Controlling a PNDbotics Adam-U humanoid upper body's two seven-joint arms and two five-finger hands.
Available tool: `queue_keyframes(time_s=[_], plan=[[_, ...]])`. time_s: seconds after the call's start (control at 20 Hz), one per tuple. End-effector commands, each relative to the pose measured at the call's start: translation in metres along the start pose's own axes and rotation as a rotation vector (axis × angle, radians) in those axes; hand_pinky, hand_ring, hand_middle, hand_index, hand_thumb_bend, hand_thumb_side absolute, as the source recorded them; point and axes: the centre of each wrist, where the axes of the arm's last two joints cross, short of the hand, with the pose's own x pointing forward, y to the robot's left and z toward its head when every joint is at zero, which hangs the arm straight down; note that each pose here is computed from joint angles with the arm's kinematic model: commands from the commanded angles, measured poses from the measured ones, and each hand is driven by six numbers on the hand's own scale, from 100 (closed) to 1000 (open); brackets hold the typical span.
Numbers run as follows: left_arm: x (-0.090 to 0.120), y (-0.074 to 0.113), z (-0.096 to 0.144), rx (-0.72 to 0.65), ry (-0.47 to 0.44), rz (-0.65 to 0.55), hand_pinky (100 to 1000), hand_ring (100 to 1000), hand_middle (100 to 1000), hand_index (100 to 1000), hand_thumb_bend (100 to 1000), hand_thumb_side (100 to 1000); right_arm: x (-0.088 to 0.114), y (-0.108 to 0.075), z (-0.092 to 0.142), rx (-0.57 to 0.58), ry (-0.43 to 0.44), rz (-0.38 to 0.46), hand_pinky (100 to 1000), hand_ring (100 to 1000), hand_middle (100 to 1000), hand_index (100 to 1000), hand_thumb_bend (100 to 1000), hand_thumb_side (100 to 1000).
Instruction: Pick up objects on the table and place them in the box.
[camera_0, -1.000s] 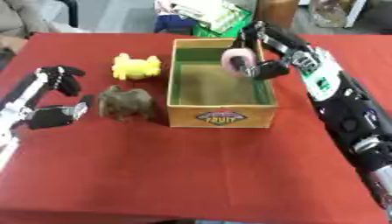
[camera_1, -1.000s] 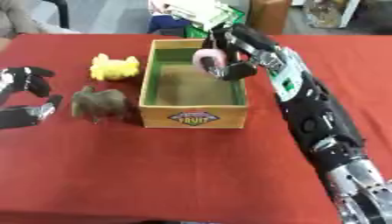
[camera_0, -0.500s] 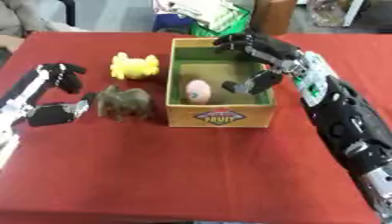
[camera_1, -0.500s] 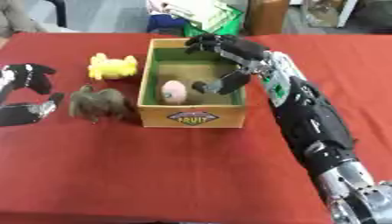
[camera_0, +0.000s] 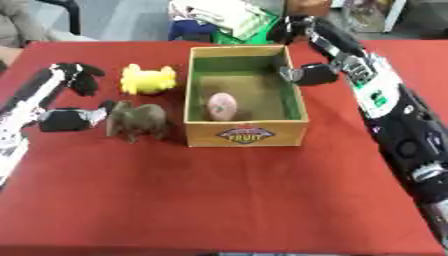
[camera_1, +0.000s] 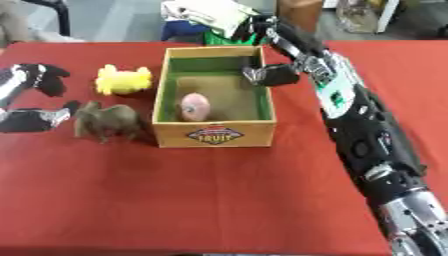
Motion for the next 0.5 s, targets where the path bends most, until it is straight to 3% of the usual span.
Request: queue_keyframes(time_s=[0.05,0.5], plan=[[-0.004,0.013,-0.005,-0.062,0.004,-0.108,684,643,607,807,458,271,0.009,-0.027,-0.009,-0.05,-0.039,0.0,589,687,708,766,100,328],[-0.01,0.002,-0.028,-0.195,-0.008,-0.266,738,721,708,832,542,301,0.018,-0.032,-0.012,-0.041,-0.064,-0.046,592,685,700,764,100,325]])
